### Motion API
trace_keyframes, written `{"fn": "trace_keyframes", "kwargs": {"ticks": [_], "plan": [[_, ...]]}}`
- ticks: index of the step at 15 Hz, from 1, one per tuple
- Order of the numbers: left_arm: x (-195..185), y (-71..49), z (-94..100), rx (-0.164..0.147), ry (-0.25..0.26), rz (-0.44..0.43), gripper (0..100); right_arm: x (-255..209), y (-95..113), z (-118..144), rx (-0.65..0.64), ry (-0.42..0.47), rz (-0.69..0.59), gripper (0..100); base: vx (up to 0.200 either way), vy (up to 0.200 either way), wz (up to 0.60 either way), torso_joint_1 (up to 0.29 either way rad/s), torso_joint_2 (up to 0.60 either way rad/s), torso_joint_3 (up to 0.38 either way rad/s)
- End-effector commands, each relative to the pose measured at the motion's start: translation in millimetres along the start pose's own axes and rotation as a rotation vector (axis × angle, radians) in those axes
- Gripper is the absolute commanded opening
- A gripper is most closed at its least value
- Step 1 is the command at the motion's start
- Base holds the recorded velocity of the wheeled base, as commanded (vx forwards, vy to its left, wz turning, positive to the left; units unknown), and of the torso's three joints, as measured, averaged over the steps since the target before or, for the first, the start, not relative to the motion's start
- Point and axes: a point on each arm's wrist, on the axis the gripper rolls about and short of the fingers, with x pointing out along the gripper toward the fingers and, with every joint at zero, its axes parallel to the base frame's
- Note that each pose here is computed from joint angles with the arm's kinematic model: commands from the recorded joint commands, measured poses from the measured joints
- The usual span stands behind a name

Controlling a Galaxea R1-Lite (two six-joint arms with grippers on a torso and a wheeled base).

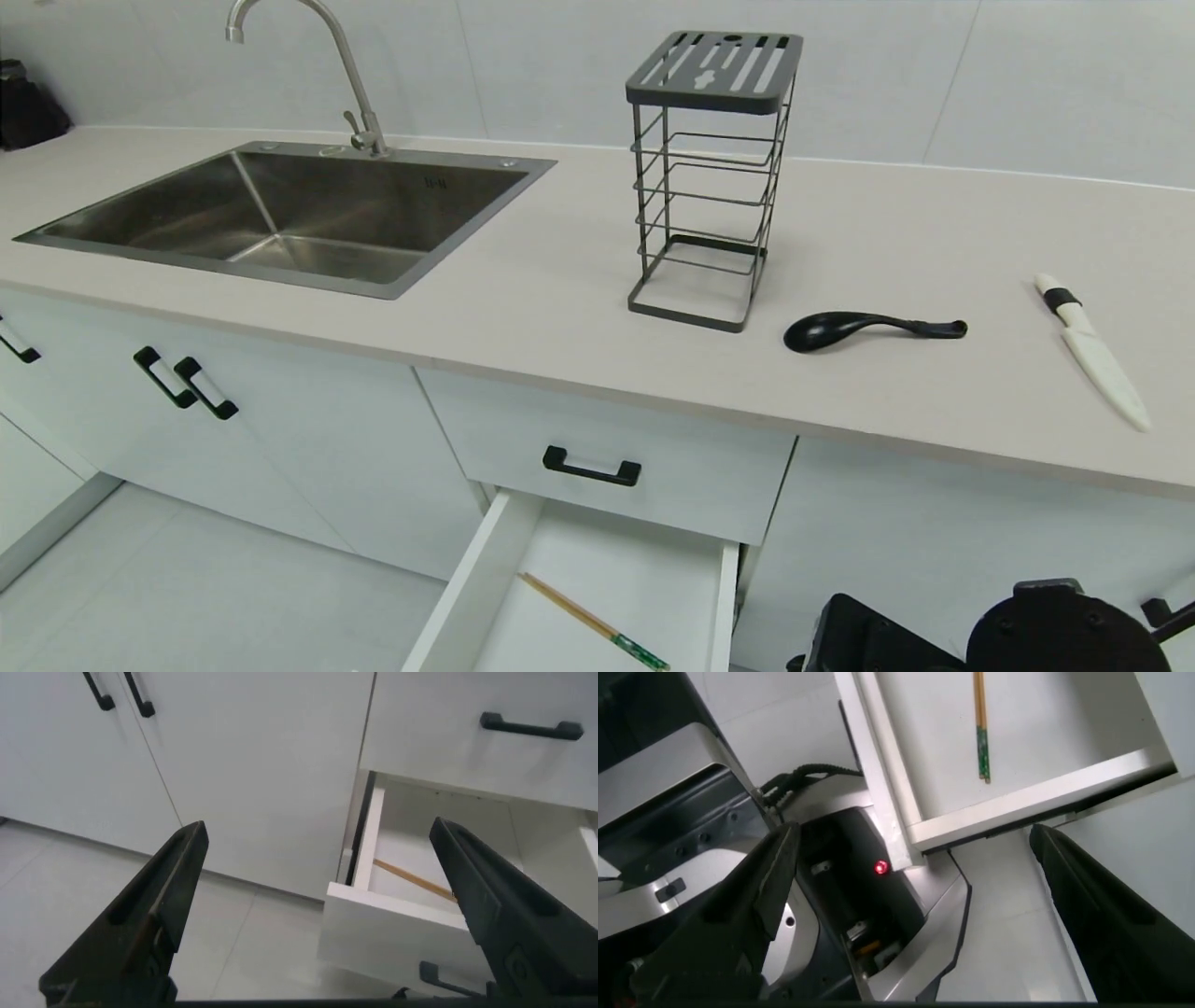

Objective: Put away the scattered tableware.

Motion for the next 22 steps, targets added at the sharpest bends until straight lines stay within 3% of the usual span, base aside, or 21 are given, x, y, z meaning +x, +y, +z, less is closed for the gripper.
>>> {"fn": "trace_keyframes", "kwargs": {"ticks": [1,9,16,22], "plan": [[0,0.0,-0.1,0.000,0.001,0.001,100,4,1,-1,-0.004,0.015,0.003,100,0.000,0.000,0.00,0.193,-0.47,-0.276],[0,0.0,-0.1,0.000,0.001,0.001,100,11,2,0,-0.003,0.033,0.008,100,0.000,0.000,0.00,0.221,-0.49,-0.281],[0,0.0,-0.1,0.000,0.001,0.001,100,32,-1,43,0.008,0.066,0.107,100,0.000,0.000,0.00,0.257,-0.55,-0.297],[0,0.0,-0.1,0.000,0.001,0.001,100,43,-9,37,0.010,0.104,0.123,100,0.000,0.000,0.00,0.151,-0.31,-0.164]]}}
